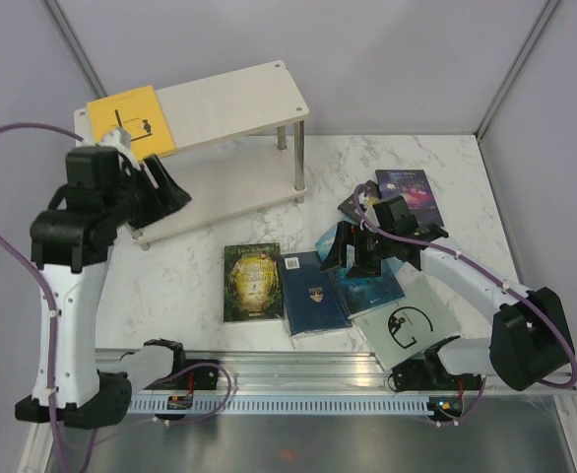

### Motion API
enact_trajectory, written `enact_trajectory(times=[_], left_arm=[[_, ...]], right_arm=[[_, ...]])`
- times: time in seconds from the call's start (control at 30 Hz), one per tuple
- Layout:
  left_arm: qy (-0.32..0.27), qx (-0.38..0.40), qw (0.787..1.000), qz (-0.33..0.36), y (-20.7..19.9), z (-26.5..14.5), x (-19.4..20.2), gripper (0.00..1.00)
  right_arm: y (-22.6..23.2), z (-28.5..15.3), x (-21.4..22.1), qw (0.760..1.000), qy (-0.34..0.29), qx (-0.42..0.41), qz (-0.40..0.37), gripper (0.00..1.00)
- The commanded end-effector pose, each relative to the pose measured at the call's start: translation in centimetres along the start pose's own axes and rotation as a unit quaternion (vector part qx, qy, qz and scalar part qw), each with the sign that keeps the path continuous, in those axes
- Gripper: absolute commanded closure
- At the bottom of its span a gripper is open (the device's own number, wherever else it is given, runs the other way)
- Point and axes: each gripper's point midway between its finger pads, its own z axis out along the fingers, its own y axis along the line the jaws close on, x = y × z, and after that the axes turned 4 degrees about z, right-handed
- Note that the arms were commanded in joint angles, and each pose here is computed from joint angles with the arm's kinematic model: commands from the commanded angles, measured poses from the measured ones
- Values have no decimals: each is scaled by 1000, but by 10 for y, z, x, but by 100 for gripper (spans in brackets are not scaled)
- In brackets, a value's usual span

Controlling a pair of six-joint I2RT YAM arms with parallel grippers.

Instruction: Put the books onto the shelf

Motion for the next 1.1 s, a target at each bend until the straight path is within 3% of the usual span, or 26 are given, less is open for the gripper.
enact_trajectory(times=[0.0,0.13,0.2,0.43,0.6,0.8,1.0,1.07], left_arm=[[93,40,995,-3,-8,26,77,29],[213,89,972,-40,-3,54,187,28],[195,120,972,-51,-5,57,198,28],[249,124,958,-68,17,98,265,25],[255,95,959,-80,27,121,276,24],[250,0,965,-80,60,147,271,19],[276,-75,954,-93,95,166,275,19],[282,-68,953,-86,95,174,277,19]], right_arm=[[3,-3,-5,999,-22,5,-23,2],[30,5,-7,998,-22,-12,-50,2],[39,15,-10,998,-23,-9,-56,2],[82,59,-11,996,-13,-6,-94,4],[64,93,-18,996,-1,35,-86,7],[30,123,-16,993,17,89,-76,11],[-15,146,2,986,49,148,-54,13],[-29,153,11,983,65,163,-45,14]])
